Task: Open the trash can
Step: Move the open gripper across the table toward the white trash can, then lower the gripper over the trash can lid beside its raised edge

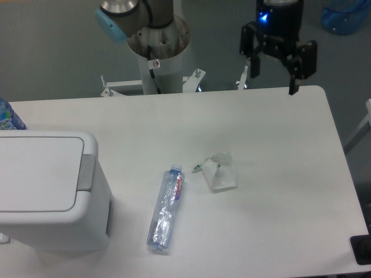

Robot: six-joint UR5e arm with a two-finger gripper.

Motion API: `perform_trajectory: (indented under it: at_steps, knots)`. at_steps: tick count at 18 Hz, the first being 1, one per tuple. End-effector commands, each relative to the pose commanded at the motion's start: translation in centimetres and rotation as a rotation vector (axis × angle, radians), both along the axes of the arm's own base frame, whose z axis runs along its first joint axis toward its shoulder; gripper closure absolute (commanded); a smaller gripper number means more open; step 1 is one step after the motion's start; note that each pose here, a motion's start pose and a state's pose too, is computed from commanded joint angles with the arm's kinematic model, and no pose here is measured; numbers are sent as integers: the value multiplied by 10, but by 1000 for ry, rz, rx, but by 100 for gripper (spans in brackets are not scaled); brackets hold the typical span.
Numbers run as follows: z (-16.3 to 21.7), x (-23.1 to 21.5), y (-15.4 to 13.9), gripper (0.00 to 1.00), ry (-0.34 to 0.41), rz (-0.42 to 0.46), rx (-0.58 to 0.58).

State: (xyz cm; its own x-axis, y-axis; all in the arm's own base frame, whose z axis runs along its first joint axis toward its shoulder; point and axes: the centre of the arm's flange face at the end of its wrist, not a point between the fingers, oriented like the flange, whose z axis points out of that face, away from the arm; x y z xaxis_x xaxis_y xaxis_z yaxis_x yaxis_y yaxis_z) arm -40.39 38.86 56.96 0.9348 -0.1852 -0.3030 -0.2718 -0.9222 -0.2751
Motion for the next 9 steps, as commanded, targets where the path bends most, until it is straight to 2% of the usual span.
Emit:
perform_trajectory:
  at_steps: [4, 9]
  knots:
    - [-8, 10, 21, 0, -144, 140, 119]
    - [-21, 41, 57, 0, -251, 270, 210]
